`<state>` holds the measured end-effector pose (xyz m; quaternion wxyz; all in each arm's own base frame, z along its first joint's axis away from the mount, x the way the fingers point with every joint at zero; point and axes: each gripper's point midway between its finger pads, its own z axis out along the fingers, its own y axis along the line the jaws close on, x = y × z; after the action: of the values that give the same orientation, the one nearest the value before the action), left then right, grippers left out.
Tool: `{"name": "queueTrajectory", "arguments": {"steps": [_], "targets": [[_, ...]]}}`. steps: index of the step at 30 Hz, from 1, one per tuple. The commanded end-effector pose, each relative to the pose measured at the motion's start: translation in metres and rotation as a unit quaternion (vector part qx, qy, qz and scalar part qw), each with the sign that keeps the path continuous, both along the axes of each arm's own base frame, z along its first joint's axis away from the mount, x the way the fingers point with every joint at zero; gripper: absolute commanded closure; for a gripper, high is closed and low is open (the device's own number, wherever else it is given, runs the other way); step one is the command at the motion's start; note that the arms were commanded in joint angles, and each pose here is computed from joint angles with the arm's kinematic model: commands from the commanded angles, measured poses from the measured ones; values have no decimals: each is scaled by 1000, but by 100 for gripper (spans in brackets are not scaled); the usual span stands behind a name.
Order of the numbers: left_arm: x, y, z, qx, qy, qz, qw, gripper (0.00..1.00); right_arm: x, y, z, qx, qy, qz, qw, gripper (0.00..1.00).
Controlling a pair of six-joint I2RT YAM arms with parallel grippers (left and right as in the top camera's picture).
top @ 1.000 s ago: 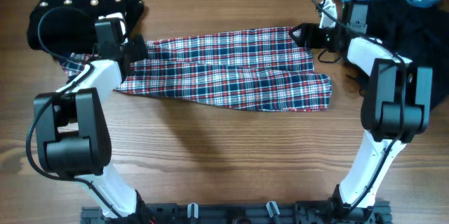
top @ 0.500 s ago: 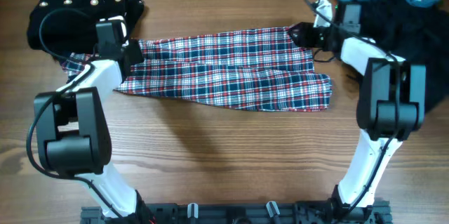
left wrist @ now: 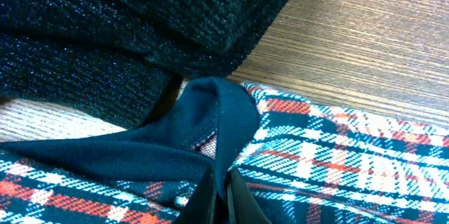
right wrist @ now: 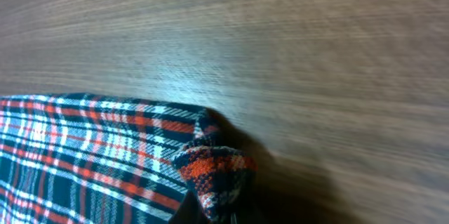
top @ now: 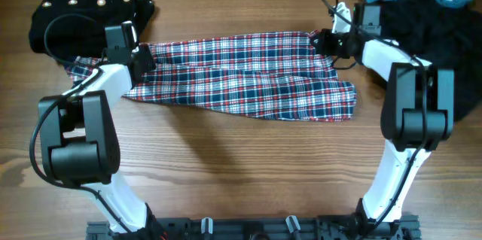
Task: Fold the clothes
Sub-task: 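Lift both top corners and pull the strip down toward the table front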
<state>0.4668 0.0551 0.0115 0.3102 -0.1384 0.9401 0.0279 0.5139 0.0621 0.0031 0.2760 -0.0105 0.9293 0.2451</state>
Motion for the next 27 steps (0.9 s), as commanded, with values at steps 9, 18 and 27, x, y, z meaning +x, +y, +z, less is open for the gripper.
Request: {"name": "queueTrajectory", "arguments": {"steps": [9,18,27], "targets": [[16,1,85,8,-96,5,995,96,-8,-13,118,-31,-100,34,994,96],[4,-7,143,-3,-140,-9,990,96,-51,-1,137,-21,-60,78,995,96],[-17,-11,127,-14,-85,-13,996,96,-81,11,149,-4,-46,131,990,96]]}}
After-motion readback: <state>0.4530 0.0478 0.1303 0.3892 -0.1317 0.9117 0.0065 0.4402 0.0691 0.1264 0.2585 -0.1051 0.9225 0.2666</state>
